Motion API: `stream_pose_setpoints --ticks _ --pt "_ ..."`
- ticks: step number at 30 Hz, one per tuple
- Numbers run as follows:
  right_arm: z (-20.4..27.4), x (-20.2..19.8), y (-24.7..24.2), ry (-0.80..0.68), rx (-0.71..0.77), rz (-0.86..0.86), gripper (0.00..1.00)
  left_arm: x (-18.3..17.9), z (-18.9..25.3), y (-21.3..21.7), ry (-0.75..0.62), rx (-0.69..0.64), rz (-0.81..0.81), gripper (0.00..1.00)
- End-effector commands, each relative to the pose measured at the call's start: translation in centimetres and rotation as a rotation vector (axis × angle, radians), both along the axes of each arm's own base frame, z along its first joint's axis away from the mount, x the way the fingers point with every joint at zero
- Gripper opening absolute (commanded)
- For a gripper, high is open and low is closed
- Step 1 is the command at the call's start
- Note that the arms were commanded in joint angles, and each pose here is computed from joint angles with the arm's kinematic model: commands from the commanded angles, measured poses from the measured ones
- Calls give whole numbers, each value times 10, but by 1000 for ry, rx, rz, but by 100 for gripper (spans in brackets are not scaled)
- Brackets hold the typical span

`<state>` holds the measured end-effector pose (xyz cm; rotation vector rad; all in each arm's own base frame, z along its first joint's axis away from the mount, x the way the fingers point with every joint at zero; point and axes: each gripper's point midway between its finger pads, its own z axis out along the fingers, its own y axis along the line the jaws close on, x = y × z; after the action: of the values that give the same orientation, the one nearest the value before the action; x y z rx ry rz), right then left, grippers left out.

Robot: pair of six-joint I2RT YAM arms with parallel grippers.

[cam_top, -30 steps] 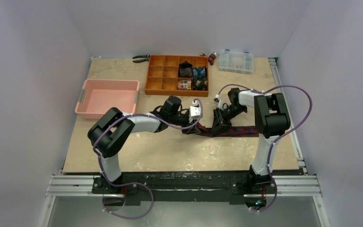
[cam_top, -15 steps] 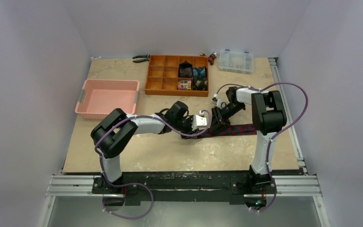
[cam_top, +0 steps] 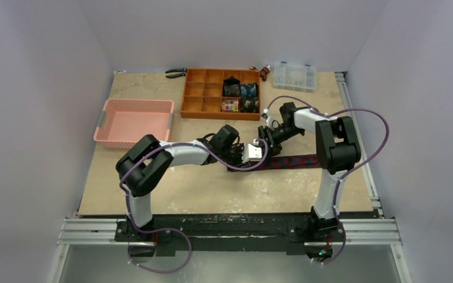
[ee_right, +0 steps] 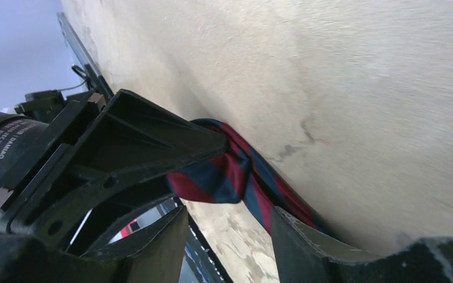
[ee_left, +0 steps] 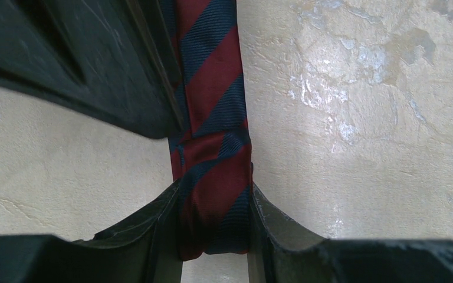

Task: Roll the ties
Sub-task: Roll the tie at the center of the board.

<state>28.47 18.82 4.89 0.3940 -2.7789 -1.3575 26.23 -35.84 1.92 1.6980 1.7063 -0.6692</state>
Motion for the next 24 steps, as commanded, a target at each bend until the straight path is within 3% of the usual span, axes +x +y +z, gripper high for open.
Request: stream_pose_setpoints --ticks 1,7,17,24 --pt "12 -5 30 -9 91 34 52 -22 -69 62 93 306 44 13" --pt "11 -10 46 18 135 55 49 -21 -69 60 104 305 53 13" --pt "-26 -29 34 58 21 83 36 -20 -71 59 112 311 58 13" --pt "-38 -36 30 91 4 87 18 -21 -74 60 122 318 67 14"
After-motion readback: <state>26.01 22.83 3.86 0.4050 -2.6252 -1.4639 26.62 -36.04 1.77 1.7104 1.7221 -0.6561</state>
